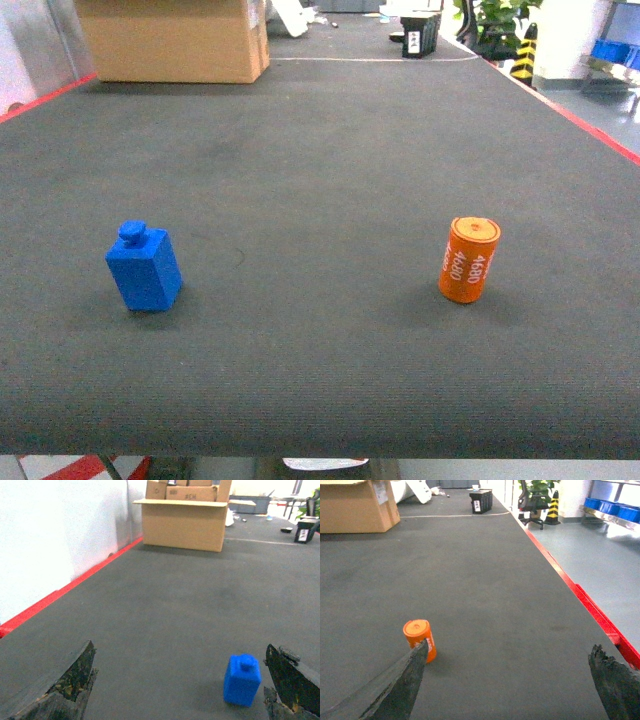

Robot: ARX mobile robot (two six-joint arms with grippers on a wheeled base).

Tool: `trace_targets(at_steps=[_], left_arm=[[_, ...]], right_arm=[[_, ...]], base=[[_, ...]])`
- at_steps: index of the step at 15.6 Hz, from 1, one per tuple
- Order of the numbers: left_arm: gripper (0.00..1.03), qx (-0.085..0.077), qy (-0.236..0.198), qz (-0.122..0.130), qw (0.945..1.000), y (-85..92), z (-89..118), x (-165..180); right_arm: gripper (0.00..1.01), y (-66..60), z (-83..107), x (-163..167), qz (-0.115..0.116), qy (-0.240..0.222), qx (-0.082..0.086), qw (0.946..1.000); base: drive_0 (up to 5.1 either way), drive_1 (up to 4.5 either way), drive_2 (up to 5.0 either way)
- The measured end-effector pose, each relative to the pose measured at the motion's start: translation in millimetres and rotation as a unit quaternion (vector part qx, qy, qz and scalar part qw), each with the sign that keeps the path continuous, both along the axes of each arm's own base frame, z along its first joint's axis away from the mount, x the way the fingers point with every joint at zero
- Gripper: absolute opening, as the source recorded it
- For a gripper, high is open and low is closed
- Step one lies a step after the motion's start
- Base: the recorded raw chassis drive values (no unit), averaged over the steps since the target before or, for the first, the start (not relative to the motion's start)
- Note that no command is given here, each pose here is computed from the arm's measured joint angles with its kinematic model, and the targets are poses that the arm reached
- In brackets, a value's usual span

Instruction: Sort blue parts and orange caps into right shelf containers

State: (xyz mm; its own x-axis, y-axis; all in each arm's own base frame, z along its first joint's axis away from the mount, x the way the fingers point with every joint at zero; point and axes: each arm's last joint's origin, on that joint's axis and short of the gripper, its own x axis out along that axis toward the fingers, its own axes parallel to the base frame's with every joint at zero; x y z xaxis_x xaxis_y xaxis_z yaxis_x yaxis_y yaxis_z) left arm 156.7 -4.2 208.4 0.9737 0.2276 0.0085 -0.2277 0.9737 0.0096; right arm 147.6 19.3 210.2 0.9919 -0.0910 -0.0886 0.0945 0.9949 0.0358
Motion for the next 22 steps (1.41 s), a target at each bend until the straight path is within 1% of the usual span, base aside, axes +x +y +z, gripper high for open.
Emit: trace_targets(at_steps=[1, 2, 3, 4, 5, 6, 7, 8, 9, 12, 15, 17, 18, 19, 22], left_arm=[[0.98, 0.002, -0.001, -0.016, 0.9999, -1.2, 5.5, 14.8], [0.98, 0.008, 0.007, -0.032, 0.9994, -3.8, 6.3, 29.9], [0.98, 0.013, 0.030, -0.055, 0.9979, -11.5, 0.0, 50.1], [0.98, 0.016, 0.056, -0.074, 0.9956, -20.2, -11.3, 67.0], [0.98, 0.019, 0.079, -0.086, 0.9930, -28.6, -24.6, 83.4], [0.98, 0.020, 0.090, -0.091, 0.9915, -33.1, -33.3, 94.6], [0.98, 0.022, 0.109, -0.097, 0.9890, -38.7, -47.4, 110.5], [0.98, 0.023, 0.123, -0.099, 0.9872, -41.8, -57.0, 119.2], [0.98, 0.023, 0.133, -0.099, 0.9858, -43.3, -64.6, 125.9], [0.98, 0.027, 0.161, -0.099, 0.9816, -46.3, -89.3, 142.5], [0.98, 0.028, 0.179, -0.097, 0.9787, -47.5, -109.4, 154.8], [0.98, 0.028, 0.188, -0.092, 0.9774, -46.4, -117.5, 161.3], [0.98, 0.028, 0.189, -0.088, 0.9777, -45.3, -119.4, 165.3], [0.98, 0.028, 0.189, -0.085, 0.9780, -44.0, -121.1, 169.2], [0.98, 0.027, 0.200, -0.081, 0.9761, -43.0, -129.7, 177.4]], right_arm=[[0.98, 4.7, 3.2, 13.9, 0.014, 0.000, 0.002, 0.9999], [0.98, 13.4, 3.5, 30.4, 0.033, 0.005, 0.003, 0.9994], [0.98, 28.5, 1.4, 49.3, 0.060, 0.013, 0.001, 0.9981], [0.98, 42.8, -3.0, 67.7, 0.079, 0.022, -0.003, 0.9966], [0.98, 54.1, -10.6, 84.6, 0.087, 0.034, -0.009, 0.9956], [0.98, 61.2, -21.6, 100.1, 0.088, 0.051, -0.016, 0.9947], [0.98, 67.1, -39.7, 117.9, 0.086, 0.080, -0.025, 0.9927], [0.98, 70.1, -50.1, 128.3, 0.086, 0.097, -0.029, 0.9912], [0.98, 72.7, -56.6, 136.5, 0.086, 0.104, -0.030, 0.9904], [0.98, 76.3, -79.1, 157.0, 0.086, 0.129, -0.034, 0.9873], [0.98, 79.4, -99.7, 172.9, 0.086, 0.148, -0.038, 0.9844], [0.98, 80.7, -106.7, 183.3, 0.085, 0.154, -0.038, 0.9836], [0.98, 82.2, -108.5, 188.2, 0.085, 0.156, -0.039, 0.9832], [0.98, 83.0, -109.9, 194.1, 0.084, 0.155, -0.038, 0.9837], [0.98, 84.4, -117.2, 210.2, 0.081, 0.158, -0.037, 0.9835]], base=[[0.0, 0.00, 0.0], [0.0, 0.00, 0.0], [0.0, 0.00, 0.0], [0.0, 0.00, 0.0], [0.0, 0.00, 0.0], [0.0, 0.00, 0.0], [0.0, 0.00, 0.0], [0.0, 0.00, 0.0], [0.0, 0.00, 0.0], [0.0, 0.00, 0.0], [0.0, 0.00, 0.0], [0.0, 0.00, 0.0], [0.0, 0.00, 0.0], [0.0, 0.00, 0.0], [0.0, 0.00, 0.0]])
